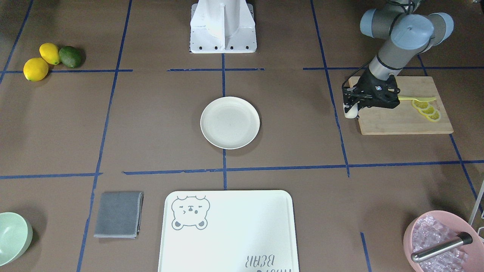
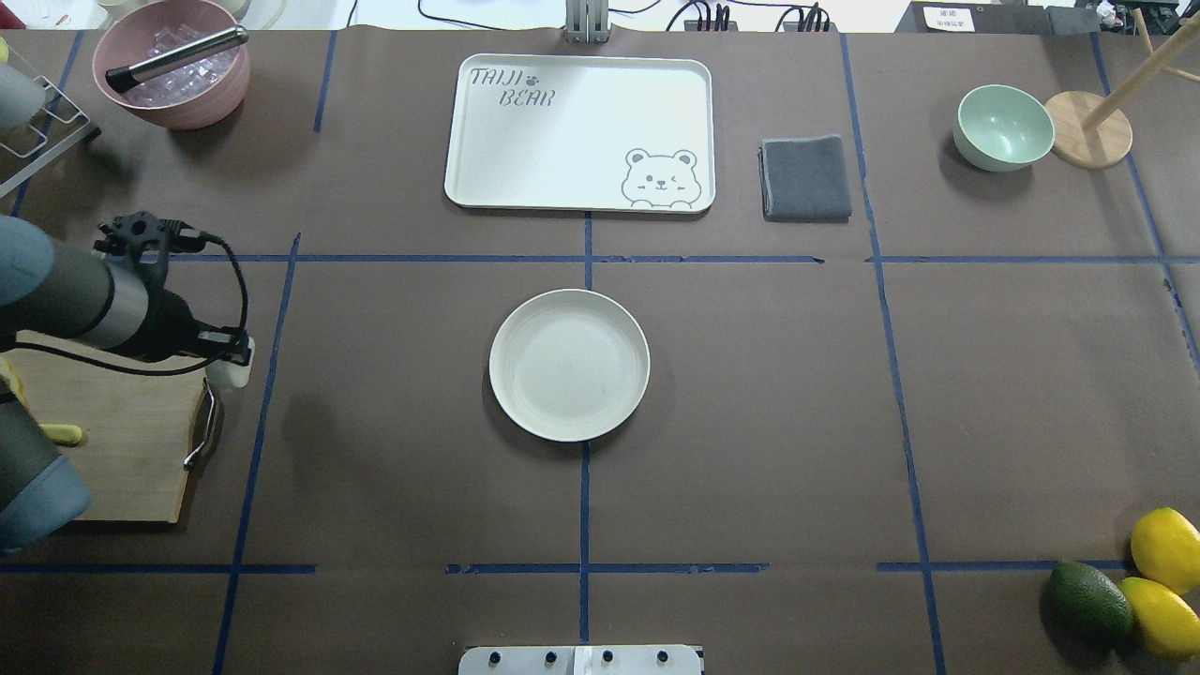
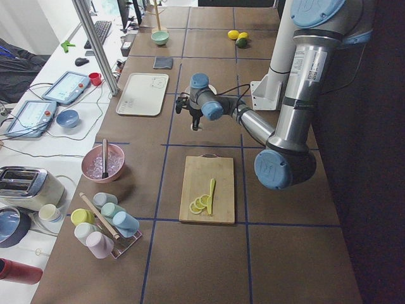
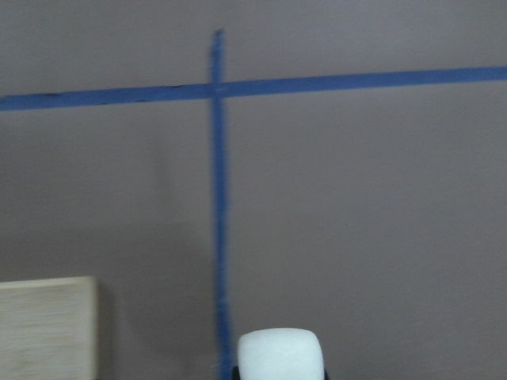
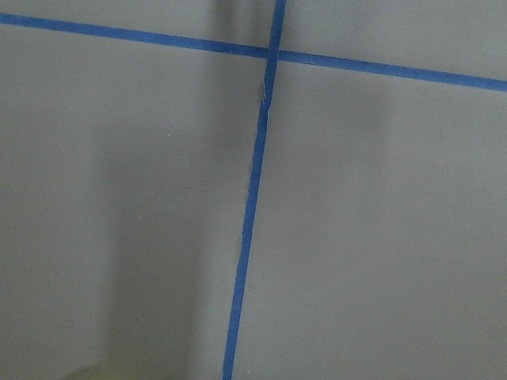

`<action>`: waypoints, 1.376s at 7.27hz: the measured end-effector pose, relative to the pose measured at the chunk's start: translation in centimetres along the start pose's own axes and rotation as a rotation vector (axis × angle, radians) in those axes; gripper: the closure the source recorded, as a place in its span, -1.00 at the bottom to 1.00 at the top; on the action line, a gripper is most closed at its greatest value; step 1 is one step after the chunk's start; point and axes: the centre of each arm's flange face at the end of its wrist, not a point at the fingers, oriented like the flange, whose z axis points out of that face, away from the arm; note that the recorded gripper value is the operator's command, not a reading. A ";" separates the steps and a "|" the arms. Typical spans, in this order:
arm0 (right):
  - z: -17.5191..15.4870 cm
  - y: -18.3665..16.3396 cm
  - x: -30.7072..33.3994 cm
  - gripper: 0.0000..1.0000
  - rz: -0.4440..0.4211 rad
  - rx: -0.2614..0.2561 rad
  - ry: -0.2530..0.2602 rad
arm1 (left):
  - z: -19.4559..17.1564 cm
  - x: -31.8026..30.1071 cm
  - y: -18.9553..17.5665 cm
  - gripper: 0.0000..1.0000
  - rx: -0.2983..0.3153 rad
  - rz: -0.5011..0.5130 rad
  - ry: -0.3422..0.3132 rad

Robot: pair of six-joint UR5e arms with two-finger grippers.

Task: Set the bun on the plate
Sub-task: 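Carry the bun with the left gripper over the white plate, then lower the bun onto the plate and open the left gripper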

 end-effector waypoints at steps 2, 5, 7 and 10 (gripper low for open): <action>0.1 0.0 0.0 -0.99 0.002 -0.002 0.000 | 0.9 13.1 1.0 0.31 -0.014 -0.083 -0.004; 0.2 0.0 0.2 -0.99 0.004 -0.004 -0.001 | 3.1 27.7 -0.6 0.05 -0.011 -0.181 0.002; 0.2 0.1 0.2 -0.99 0.004 -0.006 0.000 | 5.2 29.7 0.2 -0.82 -0.019 -0.175 -0.008; 0.2 0.1 0.2 -0.99 0.004 -0.005 -0.001 | 5.5 29.3 -0.1 -0.99 0.025 -0.150 -0.027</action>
